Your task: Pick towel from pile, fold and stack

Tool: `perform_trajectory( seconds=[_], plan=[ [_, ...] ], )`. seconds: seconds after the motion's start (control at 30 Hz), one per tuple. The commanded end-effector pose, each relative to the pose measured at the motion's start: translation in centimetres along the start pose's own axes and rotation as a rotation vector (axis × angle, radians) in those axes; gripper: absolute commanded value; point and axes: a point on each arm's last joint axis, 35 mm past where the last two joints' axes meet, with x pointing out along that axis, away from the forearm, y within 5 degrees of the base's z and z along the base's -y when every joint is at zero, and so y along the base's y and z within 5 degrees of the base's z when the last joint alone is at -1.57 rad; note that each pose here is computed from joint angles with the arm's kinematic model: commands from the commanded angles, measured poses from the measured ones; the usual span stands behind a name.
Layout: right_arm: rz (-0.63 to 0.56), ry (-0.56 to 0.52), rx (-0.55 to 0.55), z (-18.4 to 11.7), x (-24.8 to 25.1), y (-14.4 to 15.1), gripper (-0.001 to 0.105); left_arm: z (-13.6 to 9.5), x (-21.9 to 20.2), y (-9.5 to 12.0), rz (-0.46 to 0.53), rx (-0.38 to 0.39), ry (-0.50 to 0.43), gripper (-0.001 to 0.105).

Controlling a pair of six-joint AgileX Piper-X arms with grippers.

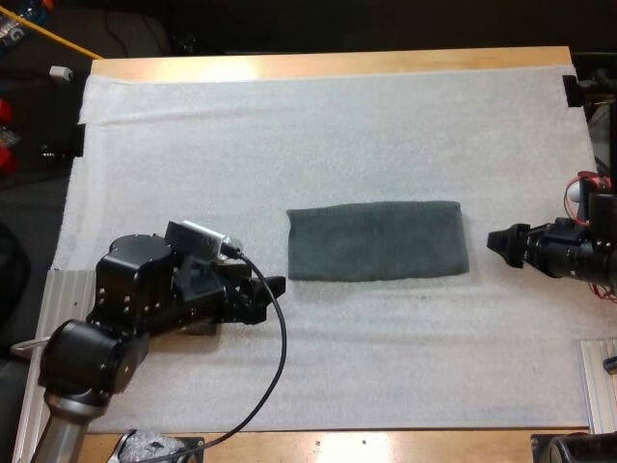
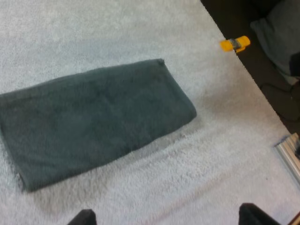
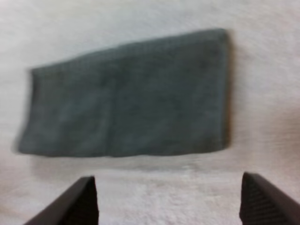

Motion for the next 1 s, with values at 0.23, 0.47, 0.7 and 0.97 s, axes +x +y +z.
perform_trajectory(
  seconds=[0.23,0.47,0.7,0.97],
  plan=[
    [-0.021,0.078,-0.038,0.8,3.6,-1.5,0.062,-0.3,-0.4,-0.2,0.005,-0.012,0.006,0.059],
    [0.078,0.122,-0.003,1.6,9.4,-3.3,0.062,-0.2,-0.4,-0.2,0.004,-0.017,0.005,0.059],
    [0.146,0.21,0.043,0.7,14.5,-4.9,0.062,-0.2,-0.4,-0.2,0.004,-0.031,0.005,0.059],
    [0.225,0.24,0.15,-0.3,18.7,-6.1,0.062,-0.2,-0.4,-0.2,0.004,-0.031,0.005,0.059]
  ],
)
